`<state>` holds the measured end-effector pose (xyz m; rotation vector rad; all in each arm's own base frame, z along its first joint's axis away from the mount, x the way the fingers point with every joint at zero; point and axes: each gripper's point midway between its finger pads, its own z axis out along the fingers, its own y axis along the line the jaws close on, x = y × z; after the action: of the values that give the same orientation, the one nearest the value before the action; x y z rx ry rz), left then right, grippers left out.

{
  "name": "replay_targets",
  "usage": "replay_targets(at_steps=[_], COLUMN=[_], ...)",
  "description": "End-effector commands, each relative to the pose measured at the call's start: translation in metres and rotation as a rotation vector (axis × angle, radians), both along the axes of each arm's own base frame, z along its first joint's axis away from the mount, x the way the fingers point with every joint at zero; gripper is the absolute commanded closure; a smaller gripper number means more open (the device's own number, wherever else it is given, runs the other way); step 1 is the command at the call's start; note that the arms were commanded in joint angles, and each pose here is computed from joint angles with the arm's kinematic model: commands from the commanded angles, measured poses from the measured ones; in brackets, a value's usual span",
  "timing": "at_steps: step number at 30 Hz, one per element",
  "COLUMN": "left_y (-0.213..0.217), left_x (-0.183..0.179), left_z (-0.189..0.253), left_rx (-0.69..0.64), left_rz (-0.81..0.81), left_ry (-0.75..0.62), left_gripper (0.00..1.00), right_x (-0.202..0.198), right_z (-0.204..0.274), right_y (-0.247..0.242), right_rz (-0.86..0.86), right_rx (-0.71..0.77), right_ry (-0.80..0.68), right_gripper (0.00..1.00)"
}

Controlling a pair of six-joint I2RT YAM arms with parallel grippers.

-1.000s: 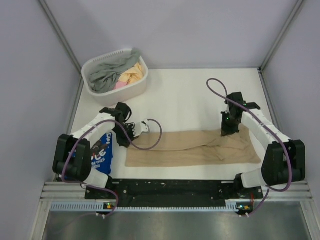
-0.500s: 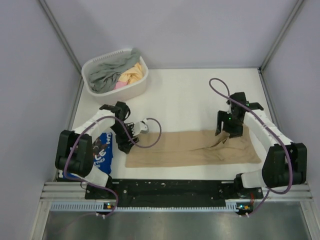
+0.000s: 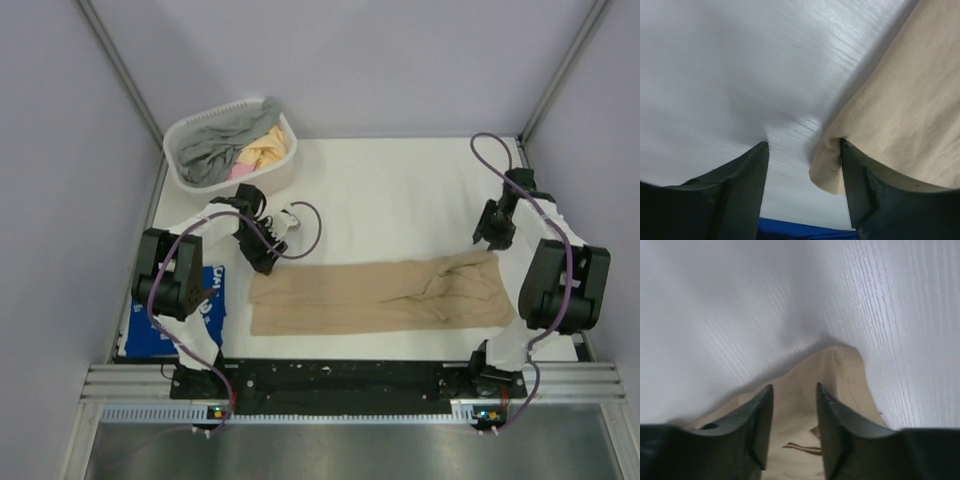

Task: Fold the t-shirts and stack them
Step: Fold the other side of the tshirt into a rectangle

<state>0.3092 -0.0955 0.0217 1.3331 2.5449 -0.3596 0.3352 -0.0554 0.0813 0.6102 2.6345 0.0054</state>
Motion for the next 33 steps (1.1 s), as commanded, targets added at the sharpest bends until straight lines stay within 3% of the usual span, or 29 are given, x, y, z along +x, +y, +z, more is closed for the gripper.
replay_targets(at_steps=[1,3,4,5,10,16,20,22,28,33], left_y=[-0.009,-0.009,-0.005,0.002,0.070,0.106,0.113,0.120,0.118,0.111], left_x=[-0.018,-0.021,-0.020,-0.015,0.029,0.051,0.057,0.057,0.057,0.057], left_z=[-0.014,-0.014,-0.015,-0.016,-0.003,0.015,0.022,0.022,0.024,0.027], left_rx=[-0.059,-0.063,-0.048,-0.019,0.159,0.211,0.219,0.248,0.234,0.198], left_rz=[-0.020,-0.023,-0.006,0.023,0.279,0.385,0.407,0.429,0.430,0.423], left_ry=[0.050,0.051,0.046,0.024,-0.128,-0.224,-0.244,-0.251,-0.247,-0.246], left_gripper=[0.49,0.89,1.00,1.00,1.00,1.00,1.00,1.00,1.00,1.00], right_x=[0.027,0.039,0.045,0.050,0.073,0.103,0.105,0.091,0.033,0.013], right_z=[-0.017,-0.023,-0.025,-0.028,-0.021,-0.009,0.012,0.016,0.013,0.003], right_y=[-0.004,0.004,0.011,0.014,0.028,0.058,0.062,0.060,0.076,0.104], right_rz=[0.054,0.090,0.110,0.116,0.150,0.222,0.235,0.219,0.199,0.236], right_rx=[0.031,0.084,0.124,0.139,0.142,0.214,0.206,0.188,0.238,0.345], right_ry=[-0.010,-0.020,-0.027,-0.025,-0.062,-0.134,-0.173,-0.162,-0.111,-0.096], right_gripper=[0.71,0.88,0.95,1.00,1.00,1.00,0.67,0.57,0.42,0.42])
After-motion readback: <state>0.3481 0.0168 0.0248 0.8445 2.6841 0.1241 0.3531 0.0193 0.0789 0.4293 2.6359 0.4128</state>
